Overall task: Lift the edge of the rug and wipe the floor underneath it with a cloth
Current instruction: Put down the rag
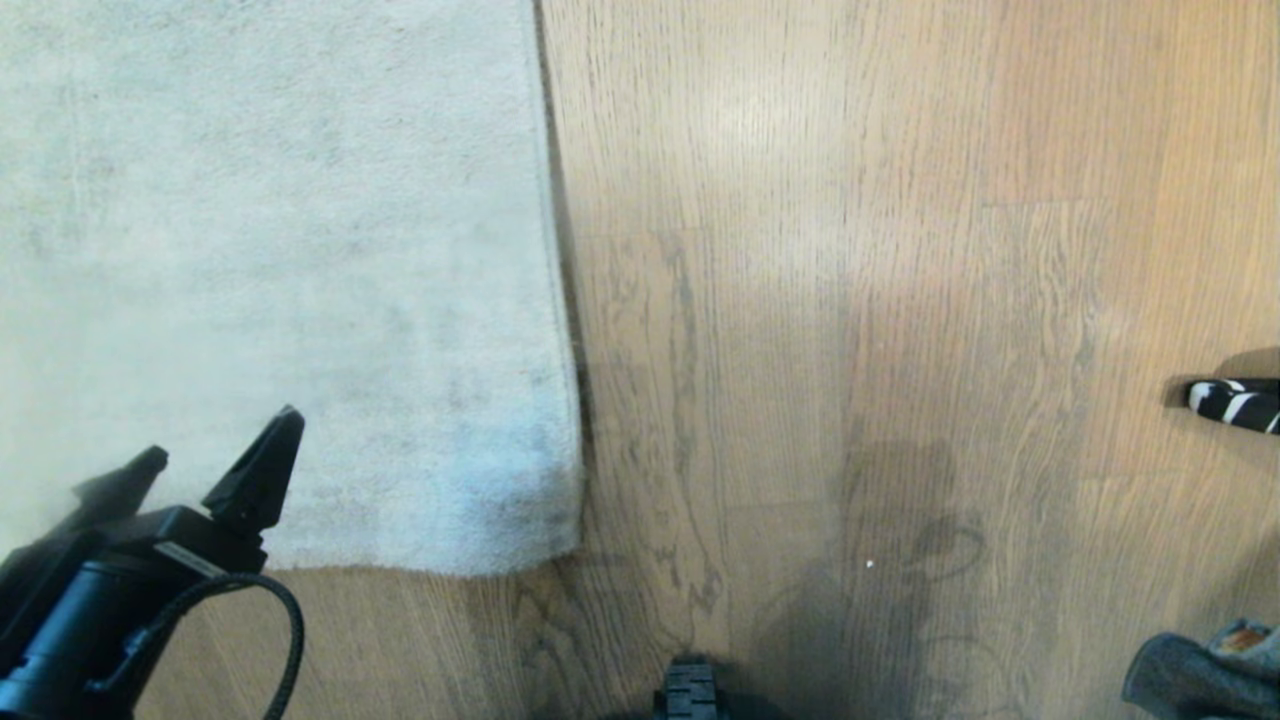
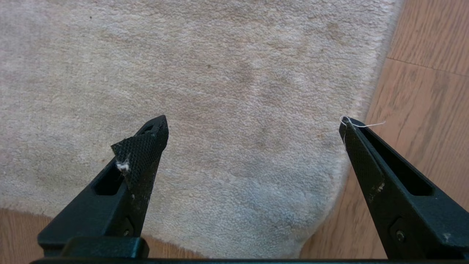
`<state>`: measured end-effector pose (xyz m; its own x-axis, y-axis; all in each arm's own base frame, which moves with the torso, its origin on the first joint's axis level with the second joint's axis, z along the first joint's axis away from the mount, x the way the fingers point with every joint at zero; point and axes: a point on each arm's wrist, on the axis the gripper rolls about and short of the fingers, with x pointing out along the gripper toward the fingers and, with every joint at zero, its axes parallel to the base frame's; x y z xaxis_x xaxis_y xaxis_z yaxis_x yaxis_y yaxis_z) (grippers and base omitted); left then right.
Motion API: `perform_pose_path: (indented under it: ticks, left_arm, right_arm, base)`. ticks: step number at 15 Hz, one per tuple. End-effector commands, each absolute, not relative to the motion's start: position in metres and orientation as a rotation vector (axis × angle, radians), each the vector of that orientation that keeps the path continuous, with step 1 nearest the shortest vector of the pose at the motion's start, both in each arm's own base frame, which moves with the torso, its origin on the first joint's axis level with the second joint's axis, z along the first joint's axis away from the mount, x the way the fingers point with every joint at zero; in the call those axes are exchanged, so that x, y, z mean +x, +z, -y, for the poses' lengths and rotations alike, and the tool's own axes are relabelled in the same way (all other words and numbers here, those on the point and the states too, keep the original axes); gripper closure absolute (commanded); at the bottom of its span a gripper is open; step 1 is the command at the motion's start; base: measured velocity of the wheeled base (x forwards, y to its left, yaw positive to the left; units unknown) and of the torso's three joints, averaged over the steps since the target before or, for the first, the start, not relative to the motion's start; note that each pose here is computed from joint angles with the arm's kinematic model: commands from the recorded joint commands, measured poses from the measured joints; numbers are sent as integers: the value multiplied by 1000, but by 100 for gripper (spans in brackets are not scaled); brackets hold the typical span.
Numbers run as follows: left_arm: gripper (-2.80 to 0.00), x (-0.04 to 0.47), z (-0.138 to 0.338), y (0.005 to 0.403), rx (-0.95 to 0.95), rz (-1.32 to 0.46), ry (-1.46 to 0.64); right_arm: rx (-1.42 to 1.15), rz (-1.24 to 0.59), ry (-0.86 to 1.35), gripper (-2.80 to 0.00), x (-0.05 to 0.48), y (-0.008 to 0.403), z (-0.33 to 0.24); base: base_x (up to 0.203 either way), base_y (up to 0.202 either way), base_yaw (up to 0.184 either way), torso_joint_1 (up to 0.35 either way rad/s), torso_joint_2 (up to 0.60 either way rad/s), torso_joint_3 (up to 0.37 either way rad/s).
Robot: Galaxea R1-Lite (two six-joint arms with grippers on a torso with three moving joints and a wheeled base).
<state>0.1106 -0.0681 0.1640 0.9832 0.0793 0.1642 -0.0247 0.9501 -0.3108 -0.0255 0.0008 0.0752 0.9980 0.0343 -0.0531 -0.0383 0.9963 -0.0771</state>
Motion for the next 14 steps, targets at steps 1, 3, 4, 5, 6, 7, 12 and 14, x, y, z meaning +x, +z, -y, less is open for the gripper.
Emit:
perform_pose_path:
  ticks: [1,3,4,5,6,7,12,14]
  left_arm:
    - [-280,108,69,164,-315,172,37]
    - [-83,108,72,159,-285,134,24]
    - [0,107,74,158,-278,123,2]
    - [0,107,75,156,-267,109,-5]
    - [0,108,76,154,-251,90,-5]
    - [0,109,77,150,-229,66,-5]
    - [0,109,79,128,-77,-113,-20]
    - [0,114,84,119,-31,-232,-65]
  right_arm:
    - [-79,-54,36,0,-25,75,-1]
    - [-79,-54,37,0,-25,75,-1]
    - [-79,-54,39,0,-25,75,-1]
    - [-80,-54,37,0,-25,75,-1]
    - [-80,-54,36,0,-25,75,-1]
    - [-80,-54,37,0,-25,75,-1]
    - [-79,-54,37,0,-25,75,-1]
    - [-80,-54,36,0,-25,75,-1]
  base:
    - [0,0,0,0,0,0]
    - [0,0,0,0,0,0]
    - [0,0,0,0,0,0]
    - [0,0,0,0,0,0]
    - [0,0,0,0,0,0]
    - [0,0,0,0,0,0]
    - [0,0,0,0,0,0]
    - [0,0,0,0,0,0]
